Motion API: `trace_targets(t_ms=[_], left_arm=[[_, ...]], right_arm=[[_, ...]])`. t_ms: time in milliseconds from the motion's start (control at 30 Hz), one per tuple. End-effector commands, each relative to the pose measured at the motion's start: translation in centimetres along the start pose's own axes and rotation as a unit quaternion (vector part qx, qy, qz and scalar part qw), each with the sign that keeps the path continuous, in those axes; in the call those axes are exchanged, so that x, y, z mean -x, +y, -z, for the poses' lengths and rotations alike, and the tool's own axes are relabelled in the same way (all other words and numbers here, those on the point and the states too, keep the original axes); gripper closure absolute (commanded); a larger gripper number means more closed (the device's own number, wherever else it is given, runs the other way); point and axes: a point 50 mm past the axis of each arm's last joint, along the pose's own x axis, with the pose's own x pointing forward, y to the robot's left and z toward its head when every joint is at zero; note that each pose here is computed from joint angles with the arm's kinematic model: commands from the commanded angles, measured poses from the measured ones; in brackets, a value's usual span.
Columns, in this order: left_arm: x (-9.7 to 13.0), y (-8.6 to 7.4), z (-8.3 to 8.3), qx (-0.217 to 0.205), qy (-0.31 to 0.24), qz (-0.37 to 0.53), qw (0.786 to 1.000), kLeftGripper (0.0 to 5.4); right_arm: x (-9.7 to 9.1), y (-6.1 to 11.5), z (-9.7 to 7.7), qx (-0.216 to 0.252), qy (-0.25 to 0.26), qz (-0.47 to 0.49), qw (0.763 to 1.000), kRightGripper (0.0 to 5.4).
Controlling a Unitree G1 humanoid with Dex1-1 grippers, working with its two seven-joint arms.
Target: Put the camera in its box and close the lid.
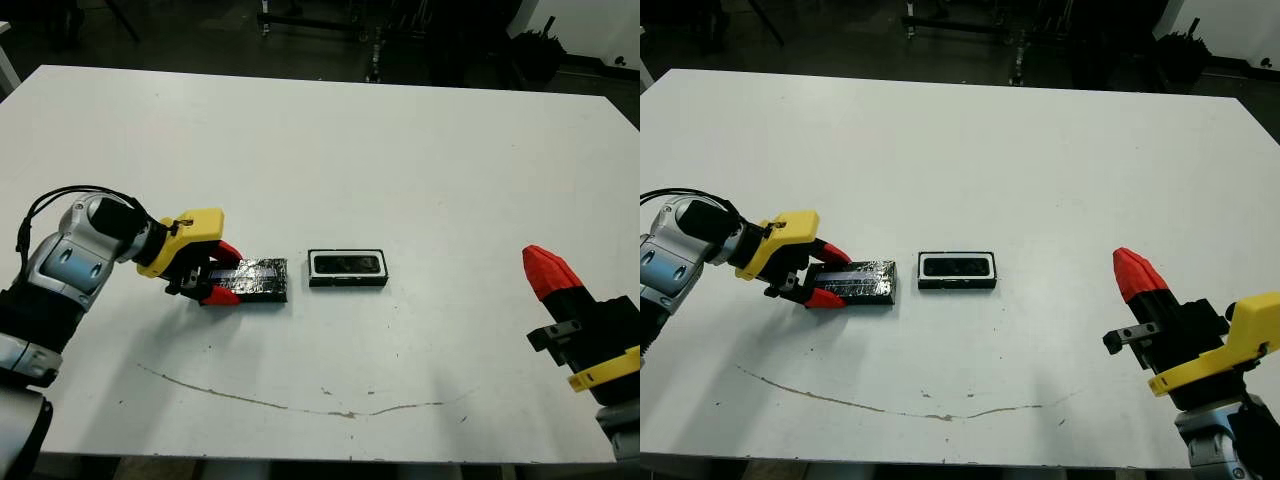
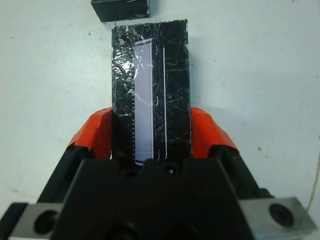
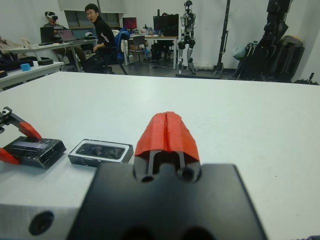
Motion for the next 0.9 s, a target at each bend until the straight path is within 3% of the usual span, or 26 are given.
trace_targets(t_ms=[33,133,433,700,900], left_arm=[[-0.2,-0.2,0.6,0.021,-0.014,-0.015,1.0,2.24],[-0.2,-0.1,0.5,0.025,-0.048,-0.033,0.998,2.24],[-0.9,0.9,-0.9,0.097,-0.126,-0.022,0.987,2.24],[-2.9,1.4,-2.4,0.094,-0.112,-0.005,0.989,2.24],[-3.7,1.3,-2.4,0.086,-0.094,-0.005,0.992,2.24]], right_arm=[[0.1,-0.3,0.0,0.005,0.005,0.006,1.0,5.4],[0.1,-0.3,0.0,-0.001,0.006,0.007,1.0,5.4],[0.1,-0.1,0.1,0.001,0.01,0.006,1.0,5.4],[0.1,0.1,0.2,-0.002,0.008,0.006,1.0,5.4],[0.2,0.2,0.3,-0.001,0.011,0.009,1.0,5.4]])
